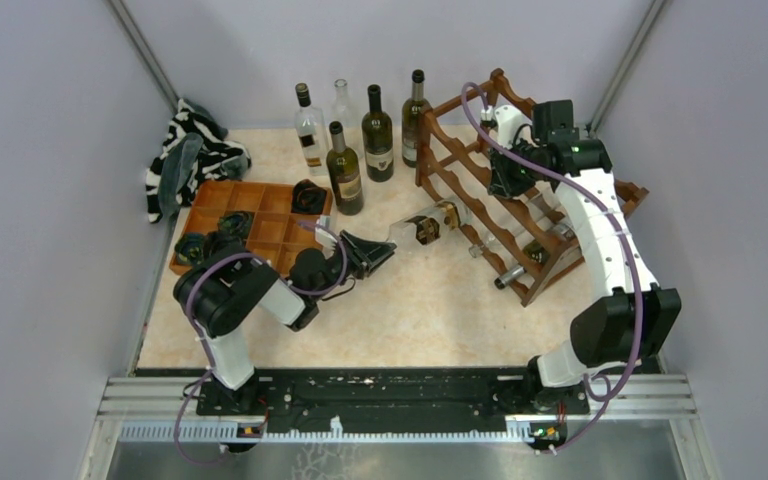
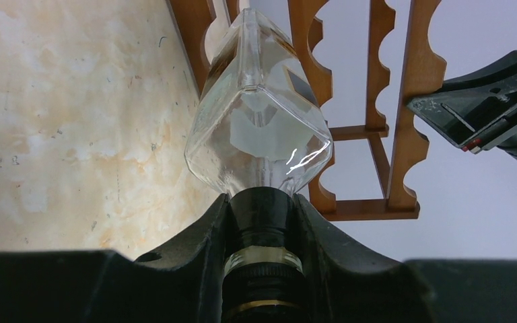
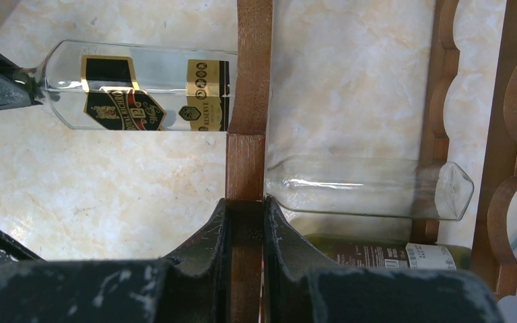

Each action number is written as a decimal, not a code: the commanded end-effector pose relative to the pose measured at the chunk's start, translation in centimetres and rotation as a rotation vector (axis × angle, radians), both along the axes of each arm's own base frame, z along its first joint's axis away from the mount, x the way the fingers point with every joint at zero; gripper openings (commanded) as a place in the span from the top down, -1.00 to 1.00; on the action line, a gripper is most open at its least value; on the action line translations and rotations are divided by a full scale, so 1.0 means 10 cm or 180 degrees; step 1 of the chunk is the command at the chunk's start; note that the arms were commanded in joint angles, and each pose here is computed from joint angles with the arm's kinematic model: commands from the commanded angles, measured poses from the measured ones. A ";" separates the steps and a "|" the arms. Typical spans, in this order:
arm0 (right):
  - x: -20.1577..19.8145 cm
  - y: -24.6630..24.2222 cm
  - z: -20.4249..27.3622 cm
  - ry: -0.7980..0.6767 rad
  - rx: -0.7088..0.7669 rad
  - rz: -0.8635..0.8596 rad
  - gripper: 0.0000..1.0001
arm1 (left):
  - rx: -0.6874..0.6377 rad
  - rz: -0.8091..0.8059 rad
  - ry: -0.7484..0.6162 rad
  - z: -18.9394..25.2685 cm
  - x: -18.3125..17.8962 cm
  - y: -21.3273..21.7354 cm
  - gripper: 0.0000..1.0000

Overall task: Put the wine bottle on the wine rack
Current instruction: Place the wine bottle in the wine rack.

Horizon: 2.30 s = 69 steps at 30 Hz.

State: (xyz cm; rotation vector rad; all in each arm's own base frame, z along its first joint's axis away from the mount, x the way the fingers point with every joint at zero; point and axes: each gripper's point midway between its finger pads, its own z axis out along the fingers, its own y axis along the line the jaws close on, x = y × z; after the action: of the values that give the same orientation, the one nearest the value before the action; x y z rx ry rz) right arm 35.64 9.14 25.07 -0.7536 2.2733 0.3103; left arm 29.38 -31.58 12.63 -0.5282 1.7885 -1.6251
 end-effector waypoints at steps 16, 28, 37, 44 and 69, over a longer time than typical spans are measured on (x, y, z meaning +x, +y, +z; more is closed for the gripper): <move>-0.06 0.15 0.39 -0.0338 0.0347 0.0122 1.00 | -0.0948 -0.0111 -0.0991 0.93 0.14 -0.37 1.00; -0.07 0.20 0.34 -0.0283 0.0395 0.0189 1.00 | -0.0735 0.0009 -0.0843 0.49 0.45 -0.84 1.00; -0.06 0.22 0.35 -0.0294 0.0428 0.0227 1.00 | -0.0569 -0.0092 -0.0661 0.25 0.68 -1.15 0.96; -0.05 0.23 0.33 -0.0278 0.0439 0.0243 0.98 | -0.0483 -0.0121 -0.0571 0.15 0.82 -1.30 0.96; -0.03 0.27 0.29 -0.0245 0.0482 0.0271 0.98 | -0.0877 0.0038 -0.0416 0.07 1.09 -1.52 1.00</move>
State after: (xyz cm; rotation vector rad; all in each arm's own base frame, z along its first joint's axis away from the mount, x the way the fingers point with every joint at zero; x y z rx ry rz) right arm 35.57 9.52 25.04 -0.7581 2.2528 0.3540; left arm 39.75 -46.97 8.49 -0.5184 1.7030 -1.7282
